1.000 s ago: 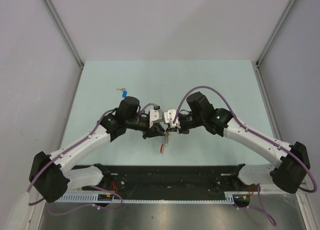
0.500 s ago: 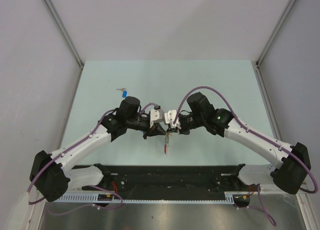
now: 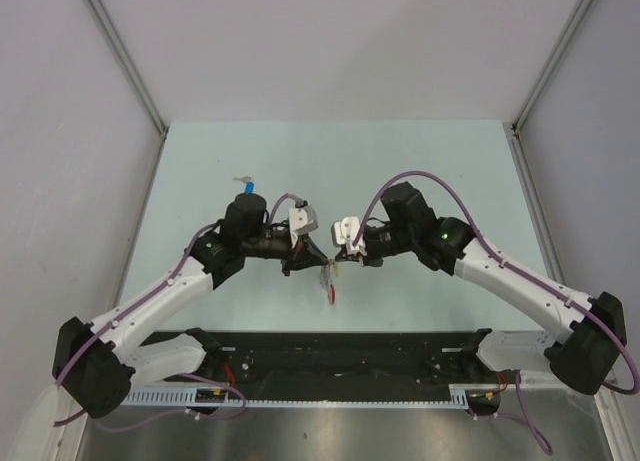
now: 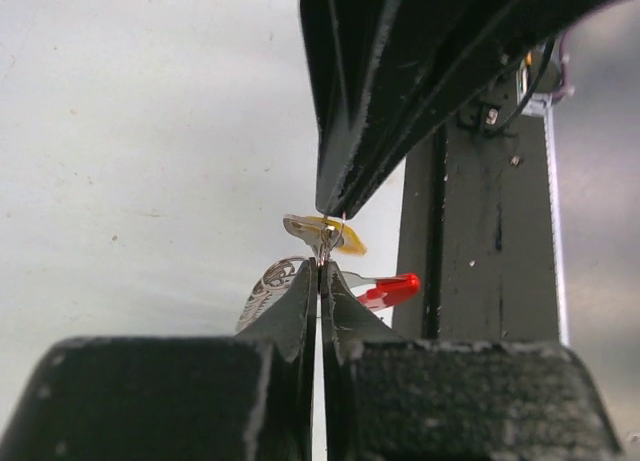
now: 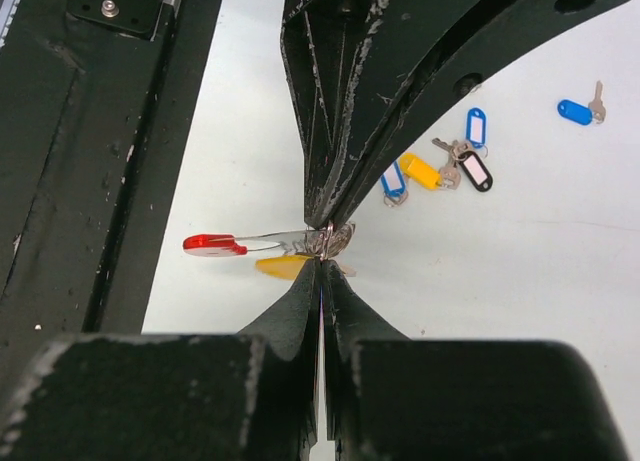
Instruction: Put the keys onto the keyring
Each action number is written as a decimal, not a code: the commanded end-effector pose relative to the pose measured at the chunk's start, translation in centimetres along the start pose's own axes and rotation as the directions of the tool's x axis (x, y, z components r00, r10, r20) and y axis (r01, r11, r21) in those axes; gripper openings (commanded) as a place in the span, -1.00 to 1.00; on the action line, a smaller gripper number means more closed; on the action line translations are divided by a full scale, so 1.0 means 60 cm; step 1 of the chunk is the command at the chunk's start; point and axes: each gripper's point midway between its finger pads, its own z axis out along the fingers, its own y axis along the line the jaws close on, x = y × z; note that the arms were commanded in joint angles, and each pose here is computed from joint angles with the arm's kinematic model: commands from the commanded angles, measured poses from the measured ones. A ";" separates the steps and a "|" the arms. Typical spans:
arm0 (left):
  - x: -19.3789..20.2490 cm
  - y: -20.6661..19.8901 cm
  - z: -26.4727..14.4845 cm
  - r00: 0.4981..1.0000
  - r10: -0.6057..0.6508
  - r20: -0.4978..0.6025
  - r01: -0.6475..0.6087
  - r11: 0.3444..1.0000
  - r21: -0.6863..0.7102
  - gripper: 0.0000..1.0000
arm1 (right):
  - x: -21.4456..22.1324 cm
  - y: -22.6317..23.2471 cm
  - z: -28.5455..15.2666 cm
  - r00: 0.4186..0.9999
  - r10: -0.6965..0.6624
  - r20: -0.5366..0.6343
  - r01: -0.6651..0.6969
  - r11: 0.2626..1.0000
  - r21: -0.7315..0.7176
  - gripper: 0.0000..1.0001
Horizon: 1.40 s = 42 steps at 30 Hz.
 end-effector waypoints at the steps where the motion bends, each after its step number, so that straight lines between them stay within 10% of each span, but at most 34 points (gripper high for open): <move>1: -0.055 0.010 -0.011 0.989 -0.055 0.135 0.064 0.996 -0.064 -0.99 | -0.030 -0.012 -0.017 0.999 -0.043 0.031 0.042 0.999 0.032 -1.00; 21: -0.153 0.017 -0.071 0.820 -0.123 0.558 0.252 0.954 -0.159 -0.99 | -0.040 -0.019 0.016 0.997 -0.062 0.055 0.059 0.996 0.067 -1.00; 27: -0.110 0.015 -0.058 0.842 -0.165 0.514 0.278 0.949 -0.151 -0.97 | -0.043 -0.025 0.008 0.996 -0.072 0.059 0.066 0.992 0.105 -1.00; 42: -0.063 0.000 -0.053 0.974 -0.079 0.210 0.112 0.982 -0.151 -0.06 | -0.040 -0.019 0.007 0.995 -0.082 0.051 0.077 0.993 0.090 -1.00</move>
